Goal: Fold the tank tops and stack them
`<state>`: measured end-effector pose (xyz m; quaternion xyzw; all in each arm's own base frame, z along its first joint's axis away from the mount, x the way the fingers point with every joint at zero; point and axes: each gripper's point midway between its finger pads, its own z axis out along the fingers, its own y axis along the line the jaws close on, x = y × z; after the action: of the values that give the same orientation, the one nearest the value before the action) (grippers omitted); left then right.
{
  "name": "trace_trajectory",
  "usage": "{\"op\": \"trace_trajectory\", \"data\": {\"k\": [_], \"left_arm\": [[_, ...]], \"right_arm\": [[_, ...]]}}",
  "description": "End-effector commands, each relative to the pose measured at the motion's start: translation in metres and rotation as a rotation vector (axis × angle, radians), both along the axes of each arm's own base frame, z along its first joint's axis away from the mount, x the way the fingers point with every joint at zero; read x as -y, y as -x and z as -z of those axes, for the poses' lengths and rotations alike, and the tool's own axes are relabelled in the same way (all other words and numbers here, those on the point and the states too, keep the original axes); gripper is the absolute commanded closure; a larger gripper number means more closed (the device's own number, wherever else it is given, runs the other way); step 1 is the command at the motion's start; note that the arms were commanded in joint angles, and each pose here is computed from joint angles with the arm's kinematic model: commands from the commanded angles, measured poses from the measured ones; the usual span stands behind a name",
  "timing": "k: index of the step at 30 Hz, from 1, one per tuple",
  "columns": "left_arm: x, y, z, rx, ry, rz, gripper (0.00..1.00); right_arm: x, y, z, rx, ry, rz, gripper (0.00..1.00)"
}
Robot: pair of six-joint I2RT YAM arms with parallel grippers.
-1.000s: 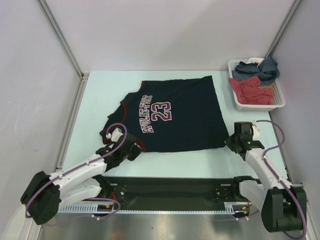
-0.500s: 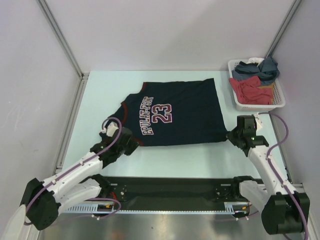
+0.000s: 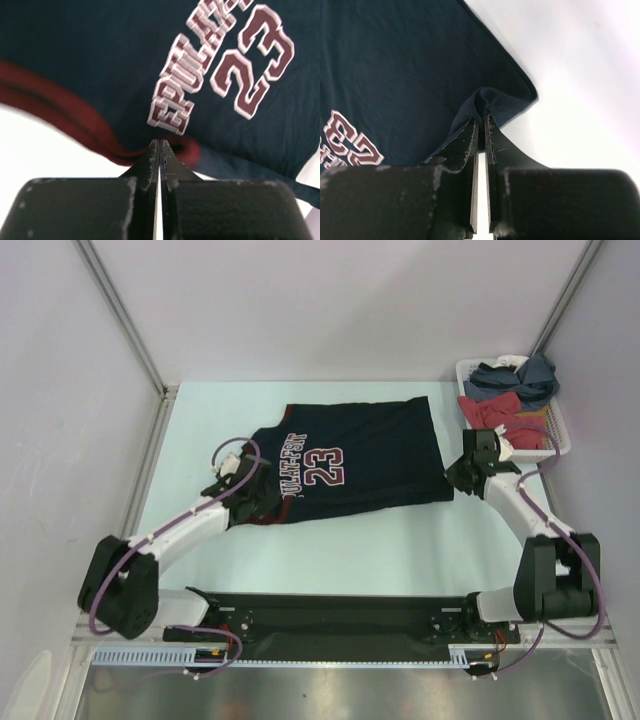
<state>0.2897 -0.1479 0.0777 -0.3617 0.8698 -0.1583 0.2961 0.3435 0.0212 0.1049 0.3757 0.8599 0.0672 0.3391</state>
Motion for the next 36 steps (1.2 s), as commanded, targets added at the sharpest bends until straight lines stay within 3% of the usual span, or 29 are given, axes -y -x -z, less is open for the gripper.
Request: {"op": "trace_trajectory", "data": {"k": [1,9,12,13,14,18,24,36], "left_arm": [[0.005,-0.037,-0.025,0.069,-0.041,0.022,1.0],[0.008,-0.07,-0.01,0.016,-0.063,0.059,1.0],[0.015,-0.07,-0.008,0.018,-0.056,0.117,0.77],[0.015,-0.069,-0.004,0.02,-0.053,0.125,0.47],[0.016,-0.067,-0.003,0.019,-0.049,0.133,0.38],[0.027,-0.07,0.001,0.032,-0.067,0.248,0.37],[0.032,-0.081,0.013,-0.034,-0.192,0.399,0.49],[0.022,-0.082,0.053,-0.135,-0.275,0.4,0.59]], "right_arm": [[0.004,-0.04,-0.022,0.081,0.019,0.046,1.0],[0.0,-0.078,-0.001,0.002,0.029,0.062,1.0],[0.001,-0.079,-0.001,0.004,0.036,0.064,1.0],[0.0,-0.078,-0.001,0.004,0.035,0.061,1.0],[0.0,-0.076,0.001,0.001,0.035,0.063,1.0],[-0.002,-0.071,0.003,0.012,0.033,0.057,1.0],[-0.002,-0.066,0.006,0.008,0.042,0.051,1.0],[-0.003,-0.065,0.01,0.006,0.04,0.048,1.0]]}}
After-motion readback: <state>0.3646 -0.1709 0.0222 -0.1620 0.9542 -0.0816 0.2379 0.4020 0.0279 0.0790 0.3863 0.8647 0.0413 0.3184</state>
